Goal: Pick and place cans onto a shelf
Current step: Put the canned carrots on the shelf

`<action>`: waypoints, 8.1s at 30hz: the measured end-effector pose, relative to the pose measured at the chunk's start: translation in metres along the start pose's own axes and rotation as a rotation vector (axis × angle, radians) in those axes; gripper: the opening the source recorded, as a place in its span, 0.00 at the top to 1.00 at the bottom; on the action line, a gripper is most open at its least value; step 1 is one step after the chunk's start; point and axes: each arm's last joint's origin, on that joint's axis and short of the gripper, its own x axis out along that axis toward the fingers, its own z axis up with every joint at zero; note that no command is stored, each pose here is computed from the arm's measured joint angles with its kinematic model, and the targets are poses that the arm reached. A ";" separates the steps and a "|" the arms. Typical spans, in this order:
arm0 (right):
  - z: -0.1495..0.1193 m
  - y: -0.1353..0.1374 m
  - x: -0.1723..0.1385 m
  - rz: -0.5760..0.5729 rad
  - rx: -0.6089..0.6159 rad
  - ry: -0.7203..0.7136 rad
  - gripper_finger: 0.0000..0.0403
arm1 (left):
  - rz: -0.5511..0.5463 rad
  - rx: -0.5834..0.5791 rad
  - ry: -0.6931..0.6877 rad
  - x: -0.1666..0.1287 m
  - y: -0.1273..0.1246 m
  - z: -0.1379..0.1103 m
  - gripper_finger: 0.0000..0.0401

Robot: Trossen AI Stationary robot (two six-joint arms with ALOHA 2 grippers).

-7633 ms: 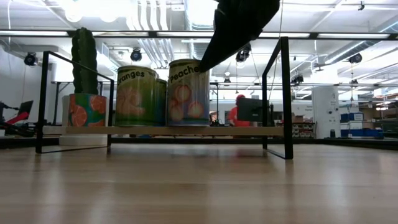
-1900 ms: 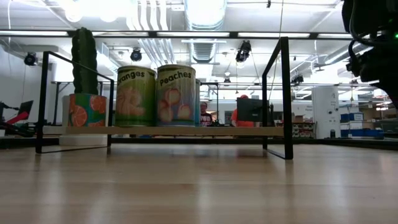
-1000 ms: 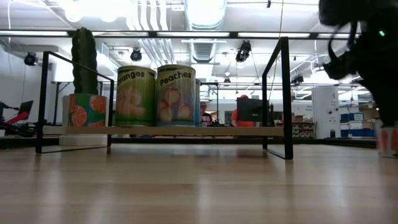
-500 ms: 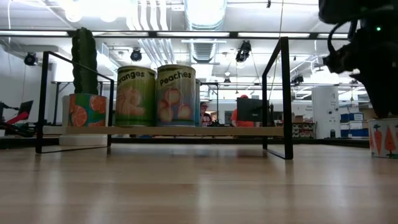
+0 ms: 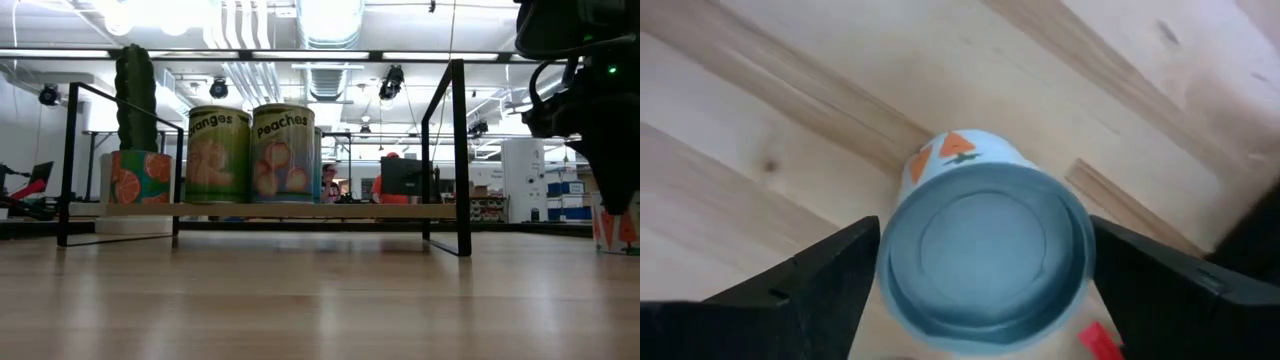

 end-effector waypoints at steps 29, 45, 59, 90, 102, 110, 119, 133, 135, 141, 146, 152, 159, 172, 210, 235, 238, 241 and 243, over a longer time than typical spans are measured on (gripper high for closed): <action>0.024 0.026 -0.139 0.095 -0.105 -0.456 0.26 | 0.010 0.006 -0.027 0.000 0.001 0.003 1.00; 0.072 0.101 -0.216 0.108 -0.392 -0.702 0.25 | 0.086 -0.052 -0.045 -0.008 0.012 0.009 1.00; 0.183 0.161 -0.218 0.165 -0.676 -0.761 0.25 | 0.103 -0.205 -0.176 -0.030 0.024 0.027 1.00; 0.243 0.223 -0.164 0.103 -1.146 -1.075 0.25 | 0.180 -0.186 -0.138 -0.050 0.037 0.007 1.00; 0.128 0.224 -0.200 -0.279 -1.227 -0.972 0.25 | 0.186 -0.163 -0.114 -0.043 0.030 0.005 1.00; 0.063 0.208 -0.215 0.212 -1.188 -0.658 0.25 | 0.183 -0.156 -0.108 -0.036 0.025 0.013 1.00; 0.005 0.247 -0.158 0.269 -1.350 -0.599 0.25 | 0.175 -0.124 -0.083 -0.019 0.011 0.026 1.00; 0.015 0.248 -0.070 0.233 -1.220 -0.447 0.25 | 0.167 -0.114 -0.058 -0.001 -0.006 0.035 1.00; 0.014 0.247 -0.060 0.225 -1.214 -0.433 0.25 | 0.168 -0.116 -0.059 0.000 -0.006 0.037 1.00; 0.013 0.245 -0.047 0.216 -1.210 -0.423 0.25 | 0.168 -0.116 -0.059 0.000 -0.007 0.037 1.00; 0.015 0.245 -0.044 0.221 -1.191 -0.423 0.23 | 0.168 -0.116 -0.059 0.000 -0.007 0.037 1.00; 0.017 0.246 -0.045 0.226 -1.196 -0.434 0.20 | 0.168 -0.116 -0.059 0.000 -0.007 0.037 1.00; 0.018 0.247 -0.046 0.243 -1.179 -0.447 0.19 | 0.168 -0.116 -0.059 0.000 -0.007 0.037 1.00; -0.009 0.215 -0.105 0.146 -1.186 -0.672 0.19 | 0.108 -0.167 -0.076 0.001 -0.010 0.037 1.00; -0.051 0.048 -0.141 0.495 -1.198 -1.433 0.19 | -0.288 -0.239 1.055 0.175 -0.153 0.000 0.97; -0.051 0.048 -0.138 0.479 -1.217 -1.416 0.19 | -0.304 -0.114 1.035 0.219 -0.150 -0.044 0.03; -0.051 0.048 -0.137 0.473 -1.221 -1.403 0.19 | -0.317 -0.110 1.034 0.224 -0.149 -0.048 0.02; -0.051 0.048 -0.137 0.472 -1.223 -1.402 0.19 | -0.329 -0.107 1.038 0.228 -0.145 -0.051 0.03; -0.051 0.048 -0.137 0.473 -1.222 -1.403 0.19 | -0.332 -0.108 1.041 0.230 -0.142 -0.052 0.04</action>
